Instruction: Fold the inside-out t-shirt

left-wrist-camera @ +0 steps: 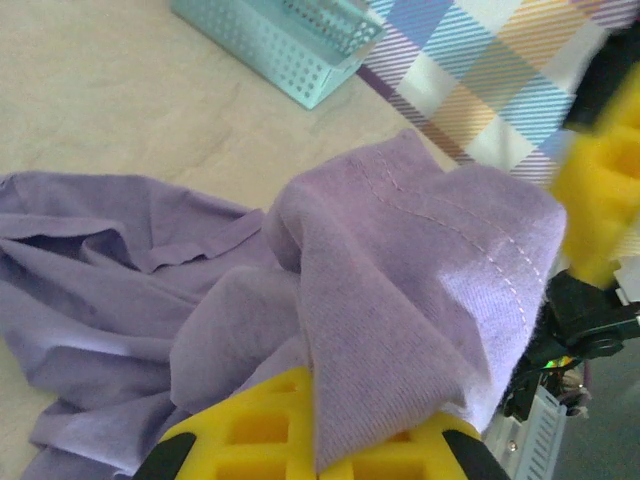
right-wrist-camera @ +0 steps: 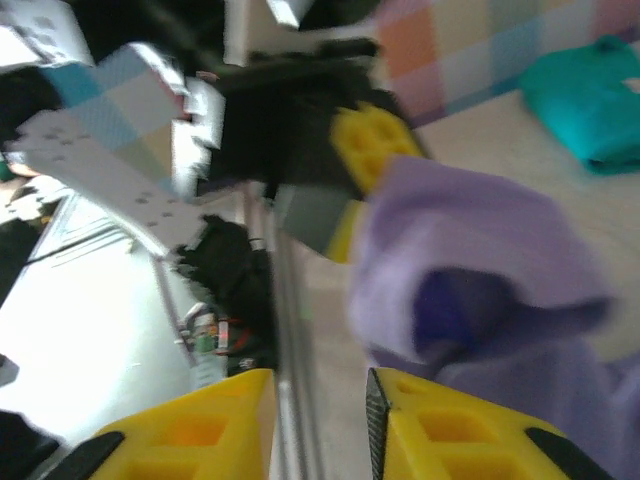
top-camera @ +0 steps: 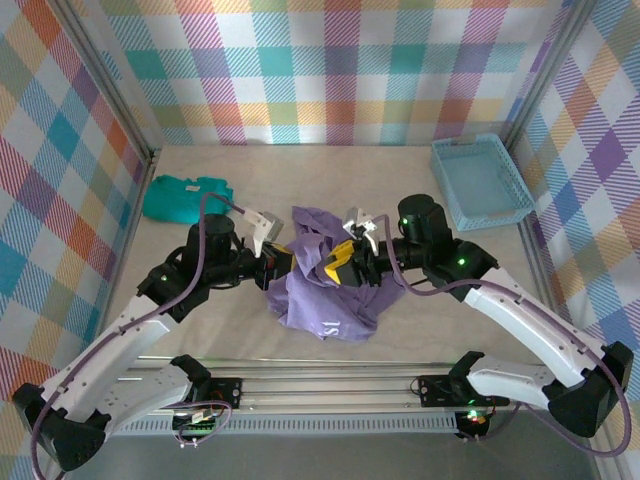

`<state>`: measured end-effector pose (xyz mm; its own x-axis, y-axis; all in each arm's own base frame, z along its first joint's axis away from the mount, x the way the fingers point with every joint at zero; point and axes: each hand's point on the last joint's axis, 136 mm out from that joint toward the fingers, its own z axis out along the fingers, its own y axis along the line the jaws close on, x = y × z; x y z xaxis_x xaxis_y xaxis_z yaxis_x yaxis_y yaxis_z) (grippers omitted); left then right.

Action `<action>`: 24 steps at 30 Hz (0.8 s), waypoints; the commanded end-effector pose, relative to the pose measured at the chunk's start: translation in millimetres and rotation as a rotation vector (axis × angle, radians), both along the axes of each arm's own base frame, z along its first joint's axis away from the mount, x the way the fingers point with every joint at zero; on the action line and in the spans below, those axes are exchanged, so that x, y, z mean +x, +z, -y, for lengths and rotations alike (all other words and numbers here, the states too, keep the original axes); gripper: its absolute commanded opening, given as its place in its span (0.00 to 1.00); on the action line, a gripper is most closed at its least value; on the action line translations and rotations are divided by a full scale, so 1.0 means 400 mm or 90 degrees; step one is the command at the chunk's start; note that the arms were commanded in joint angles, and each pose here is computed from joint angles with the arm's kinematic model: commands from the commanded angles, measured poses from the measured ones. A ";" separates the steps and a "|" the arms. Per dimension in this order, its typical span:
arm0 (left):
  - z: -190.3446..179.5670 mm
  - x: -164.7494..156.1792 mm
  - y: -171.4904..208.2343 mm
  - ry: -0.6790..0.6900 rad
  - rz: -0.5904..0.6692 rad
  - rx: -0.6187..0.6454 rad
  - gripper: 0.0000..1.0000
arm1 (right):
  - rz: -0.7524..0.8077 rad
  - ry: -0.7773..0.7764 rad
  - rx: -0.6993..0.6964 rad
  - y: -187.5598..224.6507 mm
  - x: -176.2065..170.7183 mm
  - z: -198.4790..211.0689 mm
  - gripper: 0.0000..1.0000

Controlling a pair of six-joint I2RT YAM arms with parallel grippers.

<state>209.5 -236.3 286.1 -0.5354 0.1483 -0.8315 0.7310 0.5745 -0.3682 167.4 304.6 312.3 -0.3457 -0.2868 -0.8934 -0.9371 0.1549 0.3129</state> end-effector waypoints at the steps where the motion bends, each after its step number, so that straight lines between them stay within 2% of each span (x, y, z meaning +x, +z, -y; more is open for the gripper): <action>1: 0.011 -0.016 0.027 -0.030 0.028 -0.021 0.00 | 0.001 -0.092 -0.061 -0.079 0.073 0.010 0.37; 4: 0.010 -0.019 0.028 -0.031 0.028 -0.021 0.00 | -0.009 -0.092 -0.055 -0.109 0.086 -0.005 0.45; 8: 0.009 -0.020 0.030 -0.031 0.025 -0.020 0.00 | -0.031 -0.041 -0.041 -0.130 0.069 -0.047 0.58; 11: 0.007 -0.020 0.030 -0.026 0.023 -0.020 0.00 | -0.044 -0.024 -0.027 -0.142 0.070 -0.066 0.57; 13: 0.002 -0.014 0.029 -0.014 0.022 -0.018 0.00 | -0.051 -0.018 -0.022 -0.145 0.070 -0.072 0.39; 15: -0.003 -0.009 0.024 -0.002 0.021 -0.014 0.00 | -0.048 -0.024 -0.022 -0.141 0.071 -0.066 0.16; 17: -0.014 0.006 0.016 0.025 0.020 -0.006 0.00 | -0.050 -0.012 -0.005 -0.123 0.061 -0.058 0.03; 18: -0.023 0.020 0.010 0.049 0.020 0.001 0.00 | -0.051 0.002 0.010 -0.109 0.049 -0.057 0.00; 23: -0.073 0.088 -0.025 0.166 0.011 0.049 0.00 | -0.071 0.070 0.093 -0.046 -0.002 -0.062 0.00; 24: -0.078 0.097 -0.030 0.178 0.008 0.058 0.04 | -0.074 0.078 0.109 -0.036 -0.006 -0.063 0.00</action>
